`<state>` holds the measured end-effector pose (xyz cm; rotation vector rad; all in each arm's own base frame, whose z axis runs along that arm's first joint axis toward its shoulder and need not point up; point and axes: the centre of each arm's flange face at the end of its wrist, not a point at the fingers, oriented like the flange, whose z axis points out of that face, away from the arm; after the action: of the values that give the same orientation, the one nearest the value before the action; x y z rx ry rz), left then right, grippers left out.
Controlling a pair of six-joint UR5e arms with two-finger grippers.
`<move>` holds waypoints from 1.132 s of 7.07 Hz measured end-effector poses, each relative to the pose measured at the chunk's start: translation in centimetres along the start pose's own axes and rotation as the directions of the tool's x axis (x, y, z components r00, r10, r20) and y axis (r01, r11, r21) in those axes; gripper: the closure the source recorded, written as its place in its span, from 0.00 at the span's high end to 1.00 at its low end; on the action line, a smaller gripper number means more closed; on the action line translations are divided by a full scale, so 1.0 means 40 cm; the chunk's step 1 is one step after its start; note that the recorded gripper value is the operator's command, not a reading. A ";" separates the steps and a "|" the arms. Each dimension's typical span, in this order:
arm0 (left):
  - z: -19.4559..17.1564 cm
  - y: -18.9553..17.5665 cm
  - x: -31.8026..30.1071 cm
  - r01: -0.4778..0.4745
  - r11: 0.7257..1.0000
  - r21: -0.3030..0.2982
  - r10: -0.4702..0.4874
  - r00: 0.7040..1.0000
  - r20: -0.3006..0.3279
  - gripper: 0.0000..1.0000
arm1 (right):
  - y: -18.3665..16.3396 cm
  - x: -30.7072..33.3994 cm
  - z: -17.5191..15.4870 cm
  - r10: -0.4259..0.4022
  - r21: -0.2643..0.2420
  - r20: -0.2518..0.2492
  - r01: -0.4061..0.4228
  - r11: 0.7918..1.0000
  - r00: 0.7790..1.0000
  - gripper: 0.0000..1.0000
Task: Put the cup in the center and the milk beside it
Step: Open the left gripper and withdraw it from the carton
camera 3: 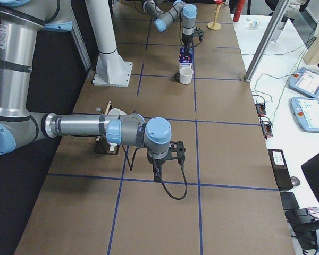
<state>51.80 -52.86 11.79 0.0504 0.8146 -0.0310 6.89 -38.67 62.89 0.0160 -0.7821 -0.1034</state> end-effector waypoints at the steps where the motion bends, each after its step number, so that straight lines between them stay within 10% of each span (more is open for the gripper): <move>1: -0.041 0.005 -0.006 -0.042 0.999 0.005 0.042 0.999 -0.001 1.00 | 0.000 0.000 0.000 0.001 0.000 0.000 -0.001 1.000 1.000 1.00; 5: -0.364 -0.084 -0.384 -0.210 0.978 -0.022 0.210 0.978 -0.007 1.00 | 0.001 0.000 0.000 0.004 0.000 0.000 -0.004 1.000 1.000 1.00; 8: -0.344 -0.153 -0.963 -0.348 0.937 -0.034 0.348 0.937 0.007 1.00 | -0.002 -0.001 -0.001 0.003 0.001 0.001 -0.003 1.000 1.000 1.00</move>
<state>15.09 -57.88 30.18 0.1637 0.7839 0.3171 6.88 -38.75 62.84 0.0157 -0.7830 -0.0998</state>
